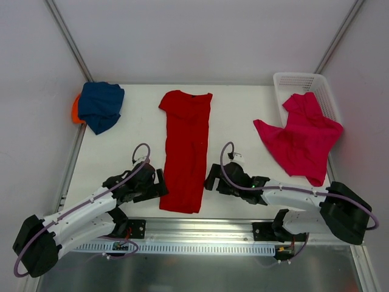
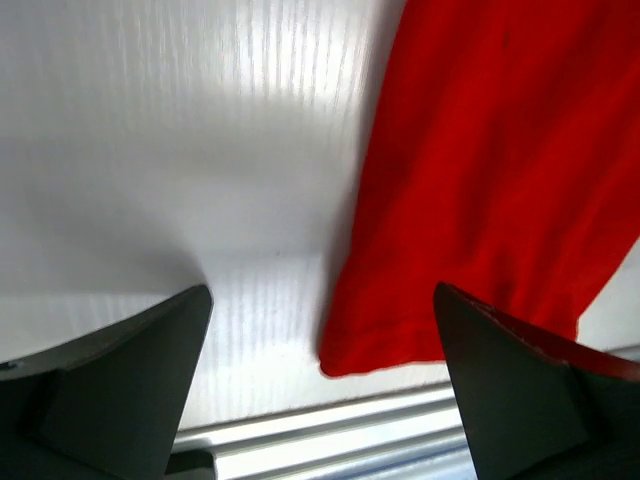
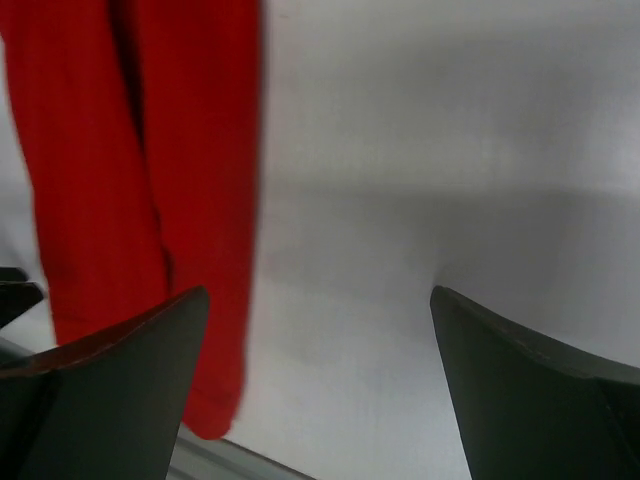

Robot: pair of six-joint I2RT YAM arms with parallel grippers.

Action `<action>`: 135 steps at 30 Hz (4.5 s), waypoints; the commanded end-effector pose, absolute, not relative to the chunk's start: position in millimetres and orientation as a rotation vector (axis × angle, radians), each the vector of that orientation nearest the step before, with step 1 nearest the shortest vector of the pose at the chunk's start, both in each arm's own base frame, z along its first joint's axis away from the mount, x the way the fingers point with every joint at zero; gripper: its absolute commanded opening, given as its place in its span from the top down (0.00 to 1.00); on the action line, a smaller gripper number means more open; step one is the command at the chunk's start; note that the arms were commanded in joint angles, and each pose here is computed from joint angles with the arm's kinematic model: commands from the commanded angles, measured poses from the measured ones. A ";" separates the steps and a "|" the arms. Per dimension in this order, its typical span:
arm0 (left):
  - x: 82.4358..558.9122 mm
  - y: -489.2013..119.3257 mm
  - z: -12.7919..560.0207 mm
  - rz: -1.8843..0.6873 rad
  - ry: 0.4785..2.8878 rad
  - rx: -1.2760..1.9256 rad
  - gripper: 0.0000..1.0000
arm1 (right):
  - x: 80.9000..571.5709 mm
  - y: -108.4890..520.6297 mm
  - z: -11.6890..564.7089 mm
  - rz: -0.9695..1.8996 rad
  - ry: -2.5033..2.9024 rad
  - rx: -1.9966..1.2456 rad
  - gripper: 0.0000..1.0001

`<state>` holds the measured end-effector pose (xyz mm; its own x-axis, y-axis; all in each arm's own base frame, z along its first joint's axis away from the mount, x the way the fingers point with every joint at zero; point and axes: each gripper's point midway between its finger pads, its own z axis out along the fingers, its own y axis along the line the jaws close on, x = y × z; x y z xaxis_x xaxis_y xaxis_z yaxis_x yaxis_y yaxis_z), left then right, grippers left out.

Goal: Fold and stack the t-shirts
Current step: Grab the bottom of the folded rectangular tshirt with both arms, then fold the folded rectangular tshirt in 1/3 of the way

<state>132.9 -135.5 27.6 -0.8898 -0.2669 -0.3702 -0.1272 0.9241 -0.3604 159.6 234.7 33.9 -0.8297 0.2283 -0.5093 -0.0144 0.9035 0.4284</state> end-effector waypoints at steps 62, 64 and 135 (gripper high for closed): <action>107.6 -147.3 -1.9 -0.548 2.702 -0.356 0.41 | 85.5 266.0 -32.0 0.547 2.615 0.143 0.82; 107.5 -149.1 -1.4 -0.560 2.702 -0.351 0.42 | 85.5 266.5 -33.2 0.541 2.620 0.141 0.83; 195.1 -233.4 194.4 -0.680 2.305 0.043 1.00 | 175.1 253.6 137.6 0.369 2.467 -0.047 1.00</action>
<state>171.4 -241.6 182.8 -0.8051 -0.1739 -0.5671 0.2054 0.8152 -0.5416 166.6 244.4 130.1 -0.7782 0.1301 -0.6144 -0.0600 0.9584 0.2789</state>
